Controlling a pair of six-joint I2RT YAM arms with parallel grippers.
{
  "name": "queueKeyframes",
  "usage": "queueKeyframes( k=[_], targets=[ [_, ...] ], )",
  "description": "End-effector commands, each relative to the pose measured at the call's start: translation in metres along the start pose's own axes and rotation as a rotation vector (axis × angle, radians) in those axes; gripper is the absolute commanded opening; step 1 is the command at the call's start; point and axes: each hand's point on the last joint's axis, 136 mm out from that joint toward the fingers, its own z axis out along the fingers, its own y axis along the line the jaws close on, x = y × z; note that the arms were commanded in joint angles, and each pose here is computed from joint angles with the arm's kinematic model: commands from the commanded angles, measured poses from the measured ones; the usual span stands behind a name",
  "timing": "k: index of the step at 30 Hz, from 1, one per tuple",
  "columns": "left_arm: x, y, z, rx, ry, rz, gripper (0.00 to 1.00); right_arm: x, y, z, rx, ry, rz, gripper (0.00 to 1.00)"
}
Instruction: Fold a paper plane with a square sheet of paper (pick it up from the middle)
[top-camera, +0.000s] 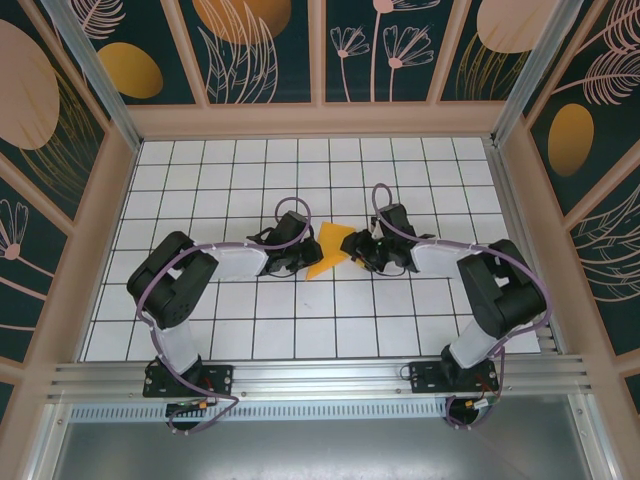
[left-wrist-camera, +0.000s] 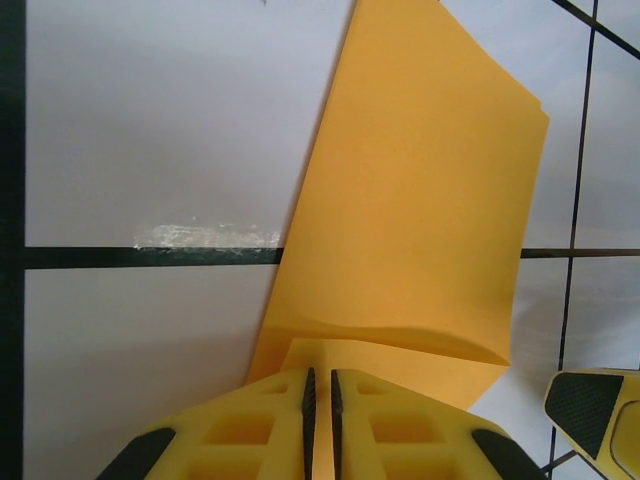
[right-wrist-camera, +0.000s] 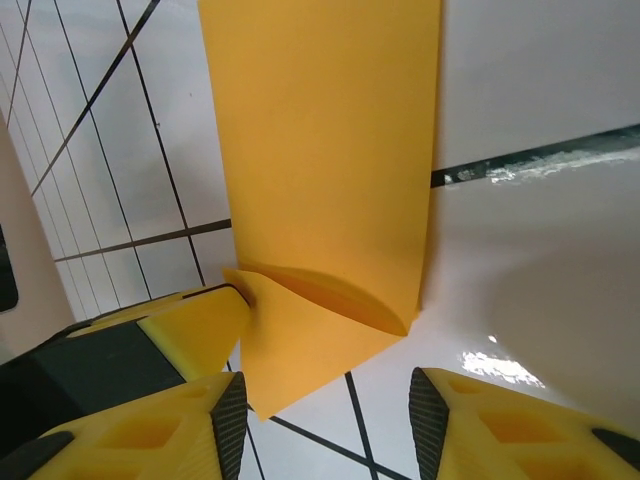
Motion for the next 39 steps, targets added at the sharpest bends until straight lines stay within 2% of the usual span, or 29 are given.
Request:
queueKeyframes(
  k=[1,22,30,39],
  targets=[
    [-0.004,0.006,0.003,-0.024,-0.005,0.008,0.16,-0.002,0.012,0.006,-0.027,0.014,-0.013,0.48],
    [-0.004,0.008,0.004,-0.024,0.003,-0.004,0.16,-0.002,0.007,0.022,0.010,0.052,-0.016,0.49],
    [-0.003,0.012,0.004,-0.036,0.002,-0.010,0.16,-0.009,-0.009,0.014,0.102,-0.010,0.015,0.52],
    [-0.003,0.011,0.003,-0.031,0.002,-0.011,0.16,-0.002,0.006,0.021,0.015,0.045,0.003,0.47]
  ],
)
